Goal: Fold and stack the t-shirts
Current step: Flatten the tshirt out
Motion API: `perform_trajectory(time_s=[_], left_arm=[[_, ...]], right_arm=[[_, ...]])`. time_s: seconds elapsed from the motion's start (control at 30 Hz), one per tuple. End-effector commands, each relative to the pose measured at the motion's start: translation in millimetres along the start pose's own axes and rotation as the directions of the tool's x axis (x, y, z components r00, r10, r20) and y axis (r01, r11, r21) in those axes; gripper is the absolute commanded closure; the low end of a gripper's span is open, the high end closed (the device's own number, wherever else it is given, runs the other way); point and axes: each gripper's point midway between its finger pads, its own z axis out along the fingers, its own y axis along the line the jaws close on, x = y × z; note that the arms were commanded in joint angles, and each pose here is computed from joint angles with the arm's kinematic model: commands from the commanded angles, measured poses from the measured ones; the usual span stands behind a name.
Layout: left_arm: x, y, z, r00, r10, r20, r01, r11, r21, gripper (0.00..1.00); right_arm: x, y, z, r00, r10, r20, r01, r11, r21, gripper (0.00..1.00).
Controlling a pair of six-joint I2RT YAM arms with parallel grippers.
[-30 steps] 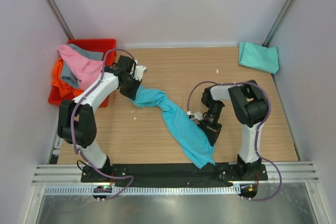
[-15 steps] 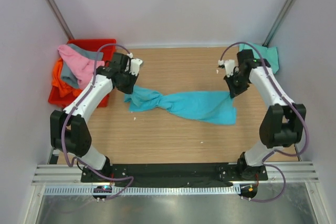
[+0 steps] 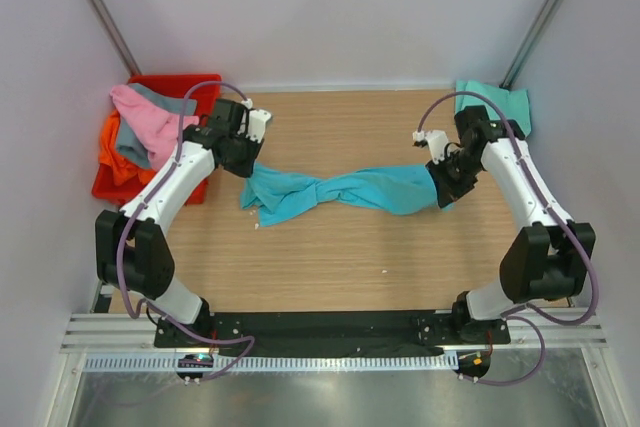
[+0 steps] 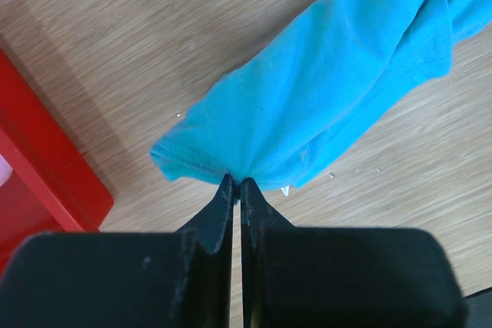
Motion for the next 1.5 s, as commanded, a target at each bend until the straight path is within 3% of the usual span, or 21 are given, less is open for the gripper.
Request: perform_trajectory(time_s=[0.0,0.03,0.07,0.13,0.2,0.37,0.43,0.77,1.03,1.23,1.47], left_arm=[[-26.7,3.8,-19.5,0.995,-0.003,0.095,0.004,1.000,-0.013,1.00],[-26.9,3.5,-19.6,0.996,-0.003,0.094,0.004,1.000,-0.012,1.00],[-26.4,3.7,-19.5,0.996,-0.006,0.091,0.007,1.000,-0.010,1.00],[-24.5,2.3,-20.0,0.997,-0.004,0.083,0.004,1.000,-0.003,1.00],[-22.5,1.0,-19.6,0.997,0.000,0.078,0.000,1.000,0.004,1.00],[-19.8,-0.3,-18.8,0.997,-0.002,0.073,0.002,1.000,0.010,1.00],[-18.4,-1.4,-17.6,0.997,-0.006,0.072,0.005,1.000,0.015,1.00],[-1.3,-7.1,-9.9,0.999,-0.003,0.052,0.001,0.999,0.039,1.00],[4.4,-5.9,0.4,1.000,-0.004,0.027,0.003,0.999,0.037,1.00],[3.3,-0.1,12.0,1.000,0.001,0.008,-0.001,1.000,0.017,1.00],[-30.6,28.2,26.4,0.996,0.069,0.061,-0.063,0.993,-0.095,1.00]], right_arm=[[61.1,46.3,-0.3,0.969,-0.071,-0.237,0.008,0.966,-0.257,0.88],[70.5,45.7,2.1,0.958,-0.084,-0.274,0.010,0.966,-0.260,0.76],[79.3,43.8,8.0,0.944,-0.093,-0.317,0.005,0.964,-0.267,0.71],[83.2,33.8,10.2,0.937,-0.099,-0.334,0.015,0.969,-0.245,0.71],[73.0,26.4,9.5,0.950,-0.101,-0.295,0.030,0.971,-0.236,0.61],[25.8,-5.4,15.0,0.992,-0.003,-0.128,-0.019,0.984,-0.176,0.52],[6.0,-24.2,33.4,0.998,0.028,-0.064,-0.035,0.992,-0.120,0.52],[13.9,-37.9,110.5,0.982,0.137,-0.128,-0.156,0.975,-0.157,0.55],[5.7,-68.7,130.0,0.985,0.155,-0.071,-0.157,0.987,-0.027,0.55],[9.5,-75.0,148.9,0.979,0.177,-0.104,-0.181,0.983,-0.029,0.53],[14.0,-78.8,164.6,0.971,0.205,-0.127,-0.209,0.978,-0.023,0.53]])
